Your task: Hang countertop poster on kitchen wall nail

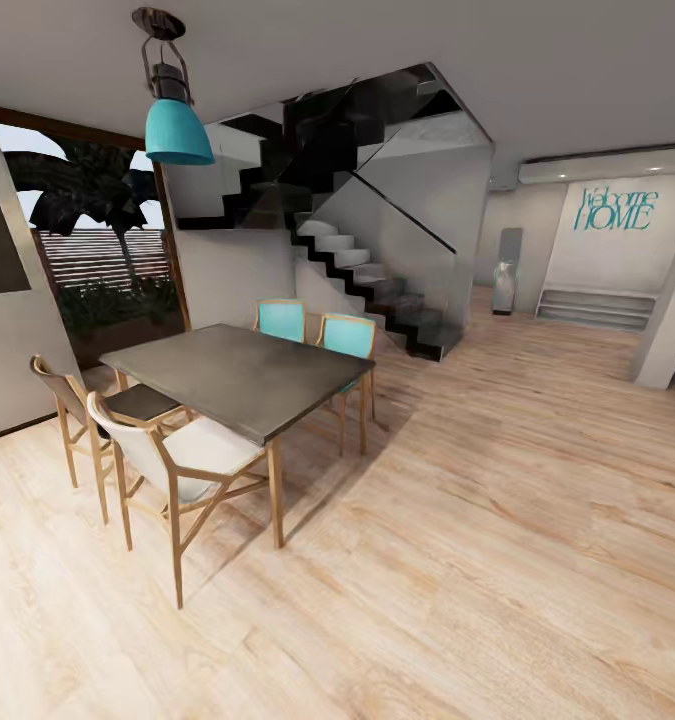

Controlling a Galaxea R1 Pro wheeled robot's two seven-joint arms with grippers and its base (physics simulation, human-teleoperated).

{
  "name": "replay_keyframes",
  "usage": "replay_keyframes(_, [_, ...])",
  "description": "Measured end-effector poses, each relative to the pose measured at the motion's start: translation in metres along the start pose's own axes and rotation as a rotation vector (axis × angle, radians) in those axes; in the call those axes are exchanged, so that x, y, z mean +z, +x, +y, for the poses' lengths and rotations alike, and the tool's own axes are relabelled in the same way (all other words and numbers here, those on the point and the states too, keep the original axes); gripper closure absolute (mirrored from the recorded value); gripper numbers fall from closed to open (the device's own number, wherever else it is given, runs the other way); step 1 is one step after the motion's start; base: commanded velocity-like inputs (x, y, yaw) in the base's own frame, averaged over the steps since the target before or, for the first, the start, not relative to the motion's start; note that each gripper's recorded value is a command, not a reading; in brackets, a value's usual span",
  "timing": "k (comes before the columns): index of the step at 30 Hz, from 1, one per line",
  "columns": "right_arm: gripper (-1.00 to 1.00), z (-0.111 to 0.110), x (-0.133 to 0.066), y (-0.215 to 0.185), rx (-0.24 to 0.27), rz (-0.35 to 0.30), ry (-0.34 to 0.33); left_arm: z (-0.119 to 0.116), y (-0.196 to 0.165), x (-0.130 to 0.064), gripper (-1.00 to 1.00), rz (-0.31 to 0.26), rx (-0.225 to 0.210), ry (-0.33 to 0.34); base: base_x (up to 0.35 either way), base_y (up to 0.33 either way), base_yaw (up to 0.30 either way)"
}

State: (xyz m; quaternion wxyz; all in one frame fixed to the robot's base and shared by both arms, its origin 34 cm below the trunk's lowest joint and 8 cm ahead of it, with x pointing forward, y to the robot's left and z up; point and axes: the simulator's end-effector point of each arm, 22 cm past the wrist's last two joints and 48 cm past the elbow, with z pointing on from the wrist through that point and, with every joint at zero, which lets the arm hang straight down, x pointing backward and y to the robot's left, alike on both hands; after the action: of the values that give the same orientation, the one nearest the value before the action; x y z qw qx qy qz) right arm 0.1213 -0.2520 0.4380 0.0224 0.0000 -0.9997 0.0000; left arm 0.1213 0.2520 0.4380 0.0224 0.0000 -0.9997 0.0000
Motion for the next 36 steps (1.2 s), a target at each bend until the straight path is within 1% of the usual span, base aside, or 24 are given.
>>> replay_keyframes(2, [-1.00, 0.005, 0.000, -0.017, -0.003, -0.033, -0.012, -0.009, 0.003, 0.000, -1.00, -0.004, -0.001, 0.011, 0.000, 0.000, 0.000])
replay_keyframes(6, [-1.00, 0.005, -0.002, -0.051, -0.004, -0.100, -0.012, -0.027, 0.006, -0.001, -1.00, -0.009, -0.001, 0.034, 0.000, 0.000, 0.000])
replay_keyframes(9, [-1.00, 0.005, -0.004, -0.072, -0.004, -0.142, -0.012, -0.030, -0.002, -0.001, -1.00, -0.026, -0.002, 0.038, 0.000, 0.000, 0.000])
replay_keyframes(13, [-1.00, 0.005, -0.004, -0.072, -0.004, -0.142, -0.012, -0.030, -0.013, -0.001, -1.00, -0.048, -0.002, 0.038, 0.000, 0.000, 0.000])
replay_keyframes(20, [-1.00, 0.005, -0.004, -0.072, -0.004, -0.142, -0.012, -0.030, -0.014, -0.001, -1.00, -0.049, -0.002, 0.038, 0.000, 0.000, 0.000])
replay_keyframes(21, [-1.00, 0.005, -0.003, -0.063, -0.003, -0.125, -0.010, -0.027, -0.013, -0.001, -1.00, -0.047, -0.001, 0.036, 0.000, 0.000, 0.000])
replay_keyframes(24, [-1.00, -0.009, -0.006, -0.089, 0.011, -0.176, 0.010, -0.037, -0.019, -0.002, -1.00, -0.062, 0.001, 0.047, 0.000, 0.000, 0.000])
replay_keyframes(30, [-1.00, -0.020, -0.015, -0.139, 0.017, -0.279, 0.025, -0.040, -0.034, -0.003, -1.00, -0.095, -0.001, 0.049, 0.000, 0.000, 0.000])
replay_keyframes(31, [-1.00, -0.028, -0.024, -0.173, 0.018, -0.357, 0.035, -0.039, -0.065, -0.007, -1.00, -0.162, -0.004, 0.049, 0.000, 0.000, 0.000])
replay_keyframes(32, [-1.00, -0.032, -0.050, -0.239, 0.015, -0.506, 0.039, -0.037, -0.131, -0.022, -1.00, -0.304, -0.009, 0.047, 0.000, 0.000, 0.000])
replay_keyframes(33, [-1.00, -0.034, -0.080, -0.293, 0.010, -0.634, 0.043, -0.034, -0.217, -0.058, -1.00, -0.500, -0.014, 0.044, 0.000, 0.000, 0.000])
replay_keyframes(34, [-1.00, -0.038, -0.082, -0.296, 0.010, -0.642, 0.048, -0.028, -0.279, -0.097, -1.00, -0.652, -0.017, 0.038, 0.000, 0.000, 0.000])
replay_keyframes(35, [-1.00, -0.040, -0.083, -0.297, 0.009, -0.645, 0.050, -0.026, -0.269, -0.090, -1.00, -0.627, -0.016, 0.035, 0.000, 0.000, 0.000])
replay_keyframes(36, [-1.00, -0.041, -0.084, -0.298, 0.008, -0.648, 0.051, -0.025, -0.268, -0.090, -1.00, -0.625, -0.016, 0.032, 0.000, 0.000, 0.000])
